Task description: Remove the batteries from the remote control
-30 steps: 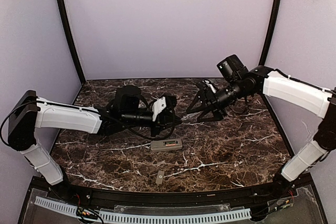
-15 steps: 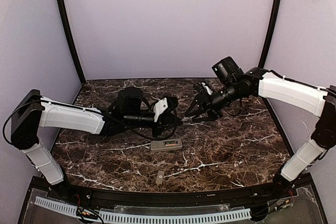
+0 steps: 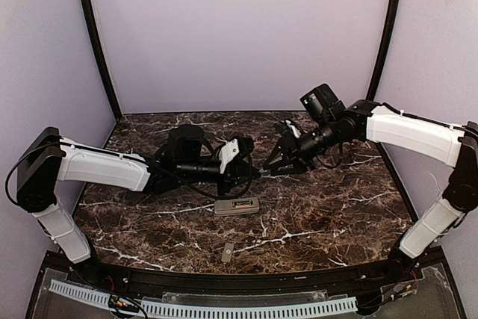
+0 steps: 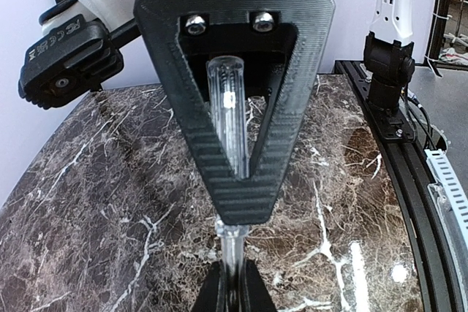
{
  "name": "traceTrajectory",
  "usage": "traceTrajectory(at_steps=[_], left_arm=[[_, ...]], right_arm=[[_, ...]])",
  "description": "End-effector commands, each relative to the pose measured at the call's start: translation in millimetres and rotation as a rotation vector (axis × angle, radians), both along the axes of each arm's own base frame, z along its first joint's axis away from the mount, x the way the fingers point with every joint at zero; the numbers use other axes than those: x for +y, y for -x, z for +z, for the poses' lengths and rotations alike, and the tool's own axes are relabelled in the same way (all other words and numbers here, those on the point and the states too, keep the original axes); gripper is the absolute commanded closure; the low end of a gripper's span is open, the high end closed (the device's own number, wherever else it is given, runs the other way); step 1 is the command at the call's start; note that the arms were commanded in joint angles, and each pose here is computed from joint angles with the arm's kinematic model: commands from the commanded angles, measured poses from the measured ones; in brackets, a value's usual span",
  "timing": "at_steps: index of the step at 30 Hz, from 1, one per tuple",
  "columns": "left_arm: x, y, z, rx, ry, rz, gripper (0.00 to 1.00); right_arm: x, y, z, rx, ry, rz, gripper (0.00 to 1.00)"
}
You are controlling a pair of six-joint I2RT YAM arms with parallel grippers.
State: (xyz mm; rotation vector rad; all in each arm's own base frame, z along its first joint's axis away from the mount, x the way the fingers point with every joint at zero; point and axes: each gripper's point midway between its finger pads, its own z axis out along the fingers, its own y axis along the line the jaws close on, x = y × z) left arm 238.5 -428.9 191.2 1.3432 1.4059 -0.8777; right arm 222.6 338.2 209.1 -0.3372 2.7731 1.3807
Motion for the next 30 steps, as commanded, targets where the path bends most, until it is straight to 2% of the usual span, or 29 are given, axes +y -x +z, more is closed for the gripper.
traceTrajectory(at_steps=[1,8,15,19,21,22,23,24,25,26,27,28,30], left_arm=[[-3,0,12,-0.012,0.026,-0.021,1.0],[-3,0,12,-0.018,0.025,-0.021,1.0],[-4,-2,14,-0.027,0.024,-0.017,1.0],[-3,-3,16,-0.038,0.024,-0.01,0.99],[-3,-4,18,-0.035,0.025,-0.004,0.89],[-2,-4,21,-0.033,0.028,-0.001,0.77],[-1,-4,22,-0.032,0.03,0.005,0.7],[0,-4,24,-0.028,0.034,0.011,0.54],[2,-4,29,-0.033,0.039,0.022,0.45],[4,-4,27,-0.027,0.038,0.03,0.26],[7,-5,31,-0.032,0.044,0.049,0.19],[10,-5,29,-0.02,0.039,0.06,0.07],[17,-6,30,-0.011,0.041,0.097,0.02]], right_arm=[[6,0,-4,-0.005,-0.006,0.004,0.68],[6,-1,-7,-0.002,0.002,0.0,0.78],[5,-1,-5,-0.005,0.006,-0.001,0.99],[3,0,-5,-0.01,0.011,-0.004,1.0],[1,0,-3,-0.02,0.012,-0.009,1.0],[0,0,-2,-0.026,0.013,-0.012,1.0],[-1,-1,-1,-0.035,0.016,-0.018,1.0],[-2,-2,0,-0.045,0.021,-0.023,1.0],[-4,-3,0,-0.059,0.03,-0.029,1.0],[-7,-4,0,-0.075,0.042,-0.032,1.0],[-9,-5,1,-0.09,0.052,-0.035,1.0],[-11,-6,0,-0.102,0.067,-0.04,1.0],[-15,-9,-2,-0.122,0.093,-0.048,1.0]])
